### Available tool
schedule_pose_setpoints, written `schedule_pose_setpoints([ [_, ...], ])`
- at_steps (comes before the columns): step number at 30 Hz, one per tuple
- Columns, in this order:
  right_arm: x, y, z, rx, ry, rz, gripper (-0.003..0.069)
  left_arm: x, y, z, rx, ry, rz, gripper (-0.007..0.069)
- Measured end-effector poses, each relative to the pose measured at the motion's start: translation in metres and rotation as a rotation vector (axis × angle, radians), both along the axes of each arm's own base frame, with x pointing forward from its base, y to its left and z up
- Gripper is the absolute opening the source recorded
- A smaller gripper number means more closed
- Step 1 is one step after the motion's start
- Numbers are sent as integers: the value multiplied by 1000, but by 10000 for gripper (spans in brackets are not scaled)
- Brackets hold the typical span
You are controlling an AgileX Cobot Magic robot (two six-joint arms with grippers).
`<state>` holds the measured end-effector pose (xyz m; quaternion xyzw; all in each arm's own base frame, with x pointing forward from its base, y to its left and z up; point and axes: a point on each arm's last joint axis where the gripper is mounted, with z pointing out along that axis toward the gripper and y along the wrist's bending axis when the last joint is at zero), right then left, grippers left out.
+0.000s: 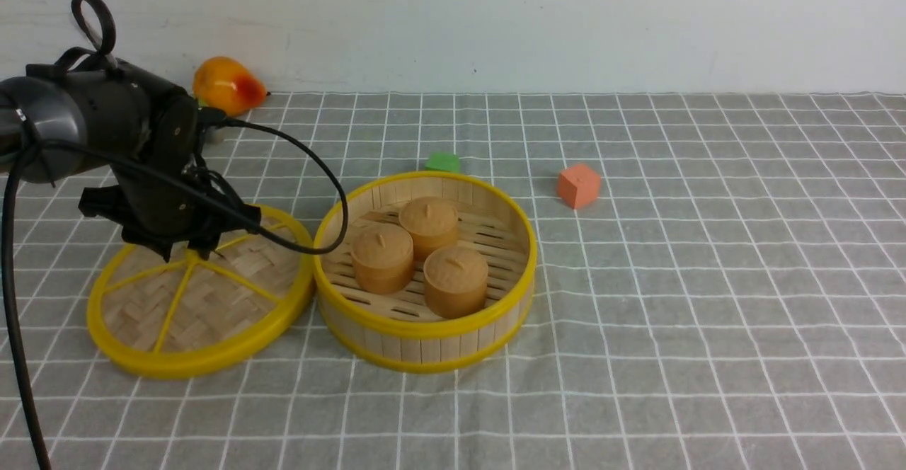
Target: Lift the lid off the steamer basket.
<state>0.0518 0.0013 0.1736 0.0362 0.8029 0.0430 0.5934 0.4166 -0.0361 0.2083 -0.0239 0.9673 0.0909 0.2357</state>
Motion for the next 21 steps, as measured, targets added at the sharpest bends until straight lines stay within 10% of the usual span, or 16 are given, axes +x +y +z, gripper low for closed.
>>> schedule_pose_setpoints([
  [14, 0, 0, 0, -1, 0, 0, 242, -5, 0, 13, -34, -26, 49, -13],
  [21, 0, 0, 0, -1, 0, 0, 242, -57, -4, 148, -241, -425, 22, -13],
])
